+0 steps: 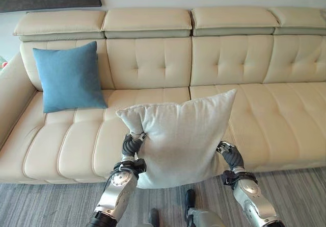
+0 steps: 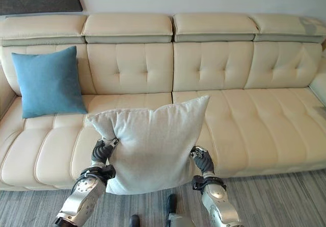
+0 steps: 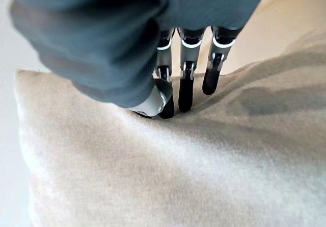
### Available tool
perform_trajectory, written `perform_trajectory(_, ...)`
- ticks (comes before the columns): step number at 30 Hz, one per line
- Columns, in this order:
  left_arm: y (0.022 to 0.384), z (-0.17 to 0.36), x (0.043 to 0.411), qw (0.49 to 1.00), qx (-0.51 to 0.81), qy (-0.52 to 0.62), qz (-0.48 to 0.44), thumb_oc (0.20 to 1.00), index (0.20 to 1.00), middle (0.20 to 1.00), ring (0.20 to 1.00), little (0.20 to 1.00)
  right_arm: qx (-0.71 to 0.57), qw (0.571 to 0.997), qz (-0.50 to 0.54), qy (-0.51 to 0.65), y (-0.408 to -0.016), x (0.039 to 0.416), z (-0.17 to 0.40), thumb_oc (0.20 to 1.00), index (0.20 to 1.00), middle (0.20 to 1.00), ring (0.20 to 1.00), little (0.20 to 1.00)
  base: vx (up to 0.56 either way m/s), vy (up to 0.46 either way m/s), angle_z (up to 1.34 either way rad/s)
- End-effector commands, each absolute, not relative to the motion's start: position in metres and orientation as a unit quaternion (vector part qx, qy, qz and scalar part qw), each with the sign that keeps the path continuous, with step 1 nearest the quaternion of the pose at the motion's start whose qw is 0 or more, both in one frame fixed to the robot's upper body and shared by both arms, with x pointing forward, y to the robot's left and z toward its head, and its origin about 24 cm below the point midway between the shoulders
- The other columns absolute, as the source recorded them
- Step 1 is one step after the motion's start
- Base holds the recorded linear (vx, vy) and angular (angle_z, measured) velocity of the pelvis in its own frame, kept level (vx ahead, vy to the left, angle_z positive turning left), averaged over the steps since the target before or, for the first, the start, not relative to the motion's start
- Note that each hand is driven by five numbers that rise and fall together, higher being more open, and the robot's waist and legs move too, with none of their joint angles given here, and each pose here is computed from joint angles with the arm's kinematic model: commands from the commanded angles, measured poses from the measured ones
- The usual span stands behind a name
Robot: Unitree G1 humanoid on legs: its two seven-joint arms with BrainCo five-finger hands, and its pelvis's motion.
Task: Pick up all the scattered cushions and arrange them neatly on the sofa.
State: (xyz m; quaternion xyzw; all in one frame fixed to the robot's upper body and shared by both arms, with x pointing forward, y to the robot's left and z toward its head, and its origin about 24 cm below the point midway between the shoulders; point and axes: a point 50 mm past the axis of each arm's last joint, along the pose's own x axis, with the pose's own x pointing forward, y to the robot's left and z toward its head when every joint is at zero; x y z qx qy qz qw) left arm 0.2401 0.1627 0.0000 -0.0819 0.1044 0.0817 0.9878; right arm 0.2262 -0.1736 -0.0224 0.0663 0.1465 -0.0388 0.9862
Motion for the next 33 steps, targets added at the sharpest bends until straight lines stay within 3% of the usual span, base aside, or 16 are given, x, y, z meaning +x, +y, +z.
perform_trajectory(1, 0.122, 0.052, 0.267, 0.993, -0.117, -0.025, -0.011, 0.200, 0.200, 0.200, 0.200, 0.200, 0.130, 0.991, 0.030, -0.012, -0.145, 0.255, 0.039, 0.200, 0.200, 0.200, 0.200, 0.200, 0.19, -0.192, -0.04)
perform_trajectory(11, 0.113, 0.056, 0.272, 0.994, -0.099, -0.031, -0.012, 0.200, 0.200, 0.200, 0.200, 0.200, 0.134, 0.990, 0.031, -0.031, -0.136, 0.263, 0.049, 0.200, 0.200, 0.200, 0.200, 0.200, 0.18, -0.025, -0.19)
perform_trajectory(25, 0.110, 0.044, 0.274, 0.998, -0.064, -0.008, -0.013, 0.200, 0.200, 0.200, 0.200, 0.200, 0.151, 0.986, 0.064, -0.030, -0.110, 0.260, 0.050, 0.200, 0.200, 0.200, 0.200, 0.200, 0.19, 0.158, -0.19)
perform_trajectory(33, 0.119, 0.049, 0.284, 0.999, -0.043, -0.022, 0.011, 0.200, 0.200, 0.200, 0.200, 0.200, 0.133, 0.990, 0.035, -0.028, -0.116, 0.262, 0.047, 0.200, 0.200, 0.200, 0.200, 0.200, 0.09, -0.050, -0.11)
